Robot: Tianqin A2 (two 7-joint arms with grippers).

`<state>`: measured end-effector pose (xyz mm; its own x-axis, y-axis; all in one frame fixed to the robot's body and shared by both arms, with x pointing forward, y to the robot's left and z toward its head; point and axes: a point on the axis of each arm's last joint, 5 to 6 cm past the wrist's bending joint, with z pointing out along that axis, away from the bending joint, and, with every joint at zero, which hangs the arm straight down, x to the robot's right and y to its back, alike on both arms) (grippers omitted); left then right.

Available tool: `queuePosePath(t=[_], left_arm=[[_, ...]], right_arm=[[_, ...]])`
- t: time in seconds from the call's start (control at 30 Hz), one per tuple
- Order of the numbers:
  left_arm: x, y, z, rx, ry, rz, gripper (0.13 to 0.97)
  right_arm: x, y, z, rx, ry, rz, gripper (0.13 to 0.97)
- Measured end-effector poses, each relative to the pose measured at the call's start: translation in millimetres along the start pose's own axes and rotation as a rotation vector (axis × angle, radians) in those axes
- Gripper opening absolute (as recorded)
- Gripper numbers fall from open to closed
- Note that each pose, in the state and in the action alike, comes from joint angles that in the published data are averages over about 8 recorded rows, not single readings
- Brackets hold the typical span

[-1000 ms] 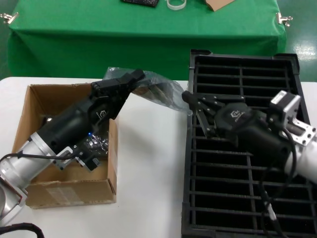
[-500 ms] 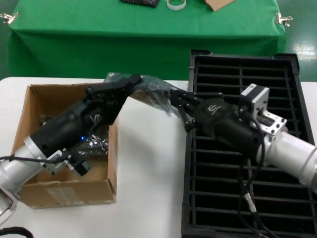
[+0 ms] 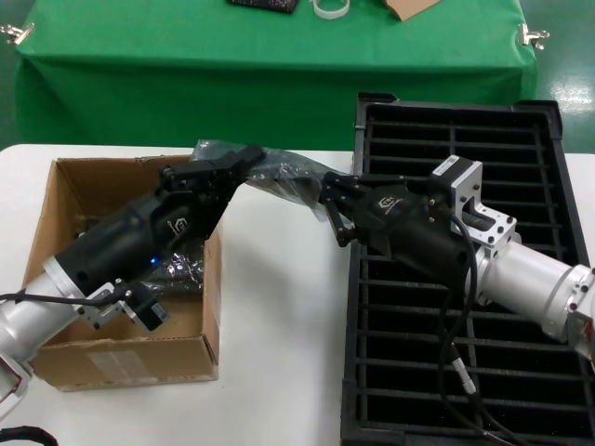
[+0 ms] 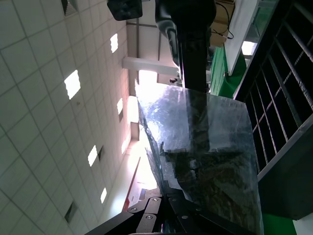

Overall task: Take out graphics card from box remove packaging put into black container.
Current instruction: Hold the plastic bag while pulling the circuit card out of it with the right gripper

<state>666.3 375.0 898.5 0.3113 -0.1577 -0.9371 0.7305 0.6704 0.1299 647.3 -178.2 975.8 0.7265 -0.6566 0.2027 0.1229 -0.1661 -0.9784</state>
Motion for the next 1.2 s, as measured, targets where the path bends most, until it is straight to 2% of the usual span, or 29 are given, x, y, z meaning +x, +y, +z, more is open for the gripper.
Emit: queuePosePath(t=[0.37,0.67,0.93,1.2], left_arm=[[-2.0,1.0,5.3,-0.002,-0.003,-0.005,0.139],[-2.1,0.0,7.5,0.012,-0.005,-0.017,0.139],[-0.7,-1.1,5.0,0.027,0.007,-0.033,0.139],[2.0,-2.5,4.0,0.027,0.023,-0.049,0.139]], right_arm=[[5.9,2.0,0.2,-0.02,0.002,0.0,0.16],[8.5,4.3,-1.1,-0.023,0.001,-0.003,0.253],[10.0,6.5,-2.1,-0.023,0.0,-0.002,0.329],[11.4,6.5,-1.0,-0.022,-0.012,-0.004,0.276]])
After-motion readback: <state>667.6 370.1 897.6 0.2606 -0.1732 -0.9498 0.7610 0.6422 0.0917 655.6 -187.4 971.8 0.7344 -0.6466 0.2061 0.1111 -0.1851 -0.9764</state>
